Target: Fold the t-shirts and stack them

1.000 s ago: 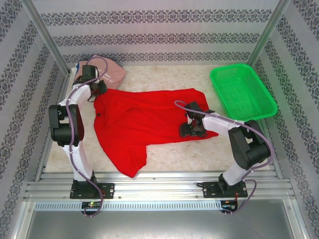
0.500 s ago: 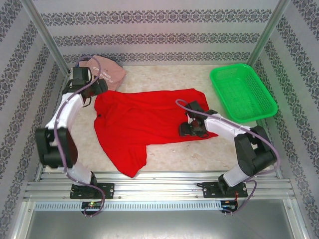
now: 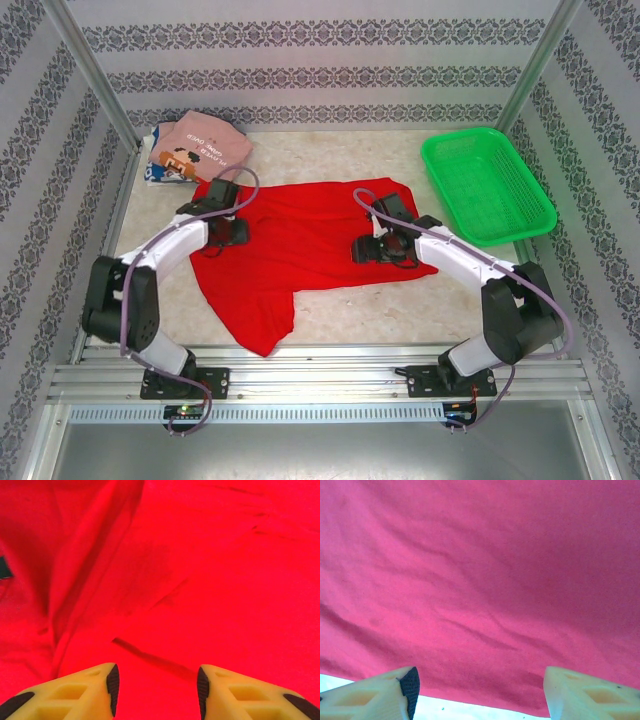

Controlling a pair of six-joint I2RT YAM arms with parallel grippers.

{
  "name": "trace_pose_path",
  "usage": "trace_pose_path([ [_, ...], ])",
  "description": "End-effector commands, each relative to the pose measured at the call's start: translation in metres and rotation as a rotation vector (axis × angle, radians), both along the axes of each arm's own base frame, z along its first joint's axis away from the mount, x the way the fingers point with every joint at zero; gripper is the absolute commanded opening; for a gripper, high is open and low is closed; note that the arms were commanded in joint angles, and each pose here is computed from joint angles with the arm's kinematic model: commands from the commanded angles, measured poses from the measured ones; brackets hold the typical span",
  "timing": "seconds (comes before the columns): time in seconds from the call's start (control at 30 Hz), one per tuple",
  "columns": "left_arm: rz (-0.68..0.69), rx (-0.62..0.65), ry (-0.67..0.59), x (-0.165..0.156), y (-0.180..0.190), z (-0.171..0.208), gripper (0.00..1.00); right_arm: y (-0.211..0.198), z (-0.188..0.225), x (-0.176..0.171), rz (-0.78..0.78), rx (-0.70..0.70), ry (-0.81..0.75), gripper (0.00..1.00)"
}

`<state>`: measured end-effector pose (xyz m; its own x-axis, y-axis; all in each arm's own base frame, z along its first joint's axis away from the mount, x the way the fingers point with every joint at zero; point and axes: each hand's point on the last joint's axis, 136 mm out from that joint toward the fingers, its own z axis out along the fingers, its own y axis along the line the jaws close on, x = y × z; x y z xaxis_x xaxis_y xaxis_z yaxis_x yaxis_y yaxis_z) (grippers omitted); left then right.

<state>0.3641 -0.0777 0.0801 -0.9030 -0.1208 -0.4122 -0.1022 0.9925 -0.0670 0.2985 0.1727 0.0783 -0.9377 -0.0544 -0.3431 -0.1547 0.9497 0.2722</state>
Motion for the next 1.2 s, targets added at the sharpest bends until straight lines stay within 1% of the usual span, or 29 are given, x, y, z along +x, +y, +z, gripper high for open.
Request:
trace_pose_path([
  [0.0, -0.061, 0.125, 0.010, 0.017, -0.009, -0.008, 0.46, 0.003, -0.006, -0.005, 0.017, 0.008, 0.012, 0.67],
  [0.03, -0.060, 0.152, 0.000, 0.023, -0.009, -0.010, 0.46, 0.003, -0.007, -0.006, 0.017, 0.011, 0.012, 0.67],
  [0.13, -0.049, 0.162, -0.043, 0.041, -0.011, -0.009, 0.47, 0.001, -0.009, -0.009, 0.019, 0.009, 0.015, 0.67],
  [0.2, -0.064, 0.173, -0.029, 0.050, -0.014, -0.015, 0.47, 0.000, -0.011, -0.011, 0.021, 0.005, 0.018, 0.67],
  [0.37, -0.095, 0.250, -0.008, 0.072, -0.011, -0.026, 0.46, 0.000, -0.012, -0.014, 0.021, 0.013, 0.016, 0.67],
  [0.53, -0.125, 0.296, 0.051, 0.082, -0.011, -0.044, 0.45, 0.000, -0.011, -0.015, 0.018, 0.019, 0.014, 0.67],
  [0.57, -0.125, 0.311, 0.062, 0.082, -0.008, -0.047, 0.43, 0.000, -0.010, -0.015, 0.015, 0.021, 0.013, 0.67],
  [0.67, -0.123, 0.299, 0.064, 0.087, -0.007, -0.050, 0.39, 0.000, -0.008, -0.014, 0.014, 0.025, 0.002, 0.67],
  [0.73, -0.118, 0.309, 0.055, 0.093, -0.005, -0.046, 0.27, -0.001, -0.006, -0.014, 0.011, 0.022, -0.004, 0.67],
  [0.77, -0.113, 0.296, 0.052, 0.096, -0.004, -0.042, 0.22, -0.001, -0.005, -0.014, 0.011, 0.025, -0.007, 0.67],
  [0.83, -0.113, 0.285, 0.045, 0.102, -0.002, -0.037, 0.15, -0.001, -0.005, -0.015, 0.012, 0.029, -0.011, 0.67],
  [0.9, -0.117, 0.287, 0.042, 0.105, 0.000, -0.030, 0.10, -0.002, -0.004, -0.015, 0.012, 0.027, -0.016, 0.67],
  [1.0, -0.132, 0.275, 0.031, 0.106, 0.001, -0.020, 0.07, -0.004, -0.008, -0.016, 0.008, 0.018, -0.015, 0.67],
  [1.17, -0.172, 0.211, 0.042, 0.100, -0.011, -0.016, 0.07, -0.005, -0.014, -0.018, 0.010, 0.012, 0.002, 0.67],
])
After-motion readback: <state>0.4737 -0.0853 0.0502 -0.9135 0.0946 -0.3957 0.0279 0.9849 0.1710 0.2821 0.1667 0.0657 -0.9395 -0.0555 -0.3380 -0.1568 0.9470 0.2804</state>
